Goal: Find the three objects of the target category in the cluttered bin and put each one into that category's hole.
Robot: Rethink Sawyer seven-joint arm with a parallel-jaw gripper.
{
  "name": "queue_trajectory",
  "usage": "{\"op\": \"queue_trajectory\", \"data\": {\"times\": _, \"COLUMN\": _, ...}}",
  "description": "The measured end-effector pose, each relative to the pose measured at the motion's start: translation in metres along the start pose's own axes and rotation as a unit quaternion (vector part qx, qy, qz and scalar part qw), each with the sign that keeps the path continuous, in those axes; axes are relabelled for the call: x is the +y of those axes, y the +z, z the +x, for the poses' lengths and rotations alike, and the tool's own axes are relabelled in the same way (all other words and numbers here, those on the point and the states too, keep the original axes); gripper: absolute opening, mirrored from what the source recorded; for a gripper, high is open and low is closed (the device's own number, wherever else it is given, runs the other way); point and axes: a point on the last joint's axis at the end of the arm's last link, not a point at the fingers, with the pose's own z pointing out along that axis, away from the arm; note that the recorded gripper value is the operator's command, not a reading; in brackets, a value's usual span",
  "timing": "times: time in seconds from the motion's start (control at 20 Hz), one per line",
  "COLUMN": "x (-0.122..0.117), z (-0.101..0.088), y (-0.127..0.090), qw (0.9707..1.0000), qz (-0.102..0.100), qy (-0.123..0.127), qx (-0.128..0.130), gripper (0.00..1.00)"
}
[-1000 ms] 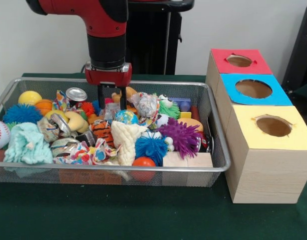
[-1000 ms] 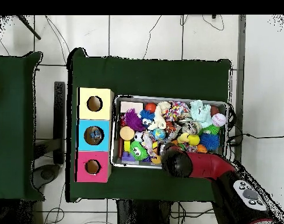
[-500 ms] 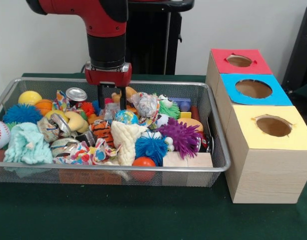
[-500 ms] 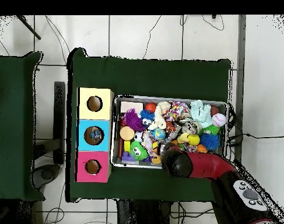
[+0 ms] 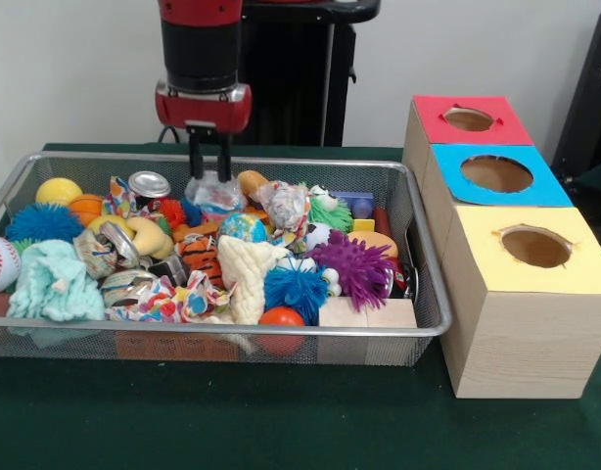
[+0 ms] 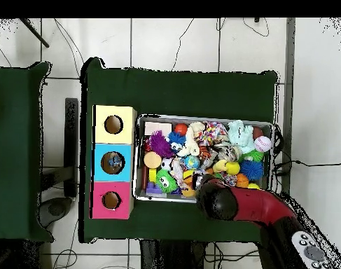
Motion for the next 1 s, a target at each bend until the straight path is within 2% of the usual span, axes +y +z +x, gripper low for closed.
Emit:
{"op": "queue_trajectory", "data": {"times": 0.1, "x": -0.001, "z": -0.002, "y": -0.01, "qw": 1.0, "qz": 0.001, "qy": 0.007, "qx": 0.004, "gripper": 0.0}}
{"op": "queue_trajectory", "data": {"times": 0.15, "x": -0.003, "z": -0.005, "y": -0.025, "qw": 0.9998, "qz": 0.003, "qy": 0.018, "qx": 0.011, "gripper": 0.0}}
{"op": "queue_trajectory", "data": {"times": 0.35, "x": -0.003, "z": -0.013, "y": -0.05, "qw": 0.9994, "qz": 0.007, "qy": 0.03, "qx": 0.015, "gripper": 0.0}}
{"op": "queue_trajectory", "data": {"times": 0.8, "x": -0.002, "z": -0.029, "y": -0.077, "qw": 0.9991, "qz": 0.012, "qy": 0.04, "qx": -0.009, "gripper": 0.0}}
{"op": "queue_trajectory", "data": {"times": 1.0, "x": 0.011, "z": -0.032, "y": -0.089, "qw": 0.999, "qz": 0.009, "qy": 0.041, "qx": -0.016, "gripper": 0.0}}
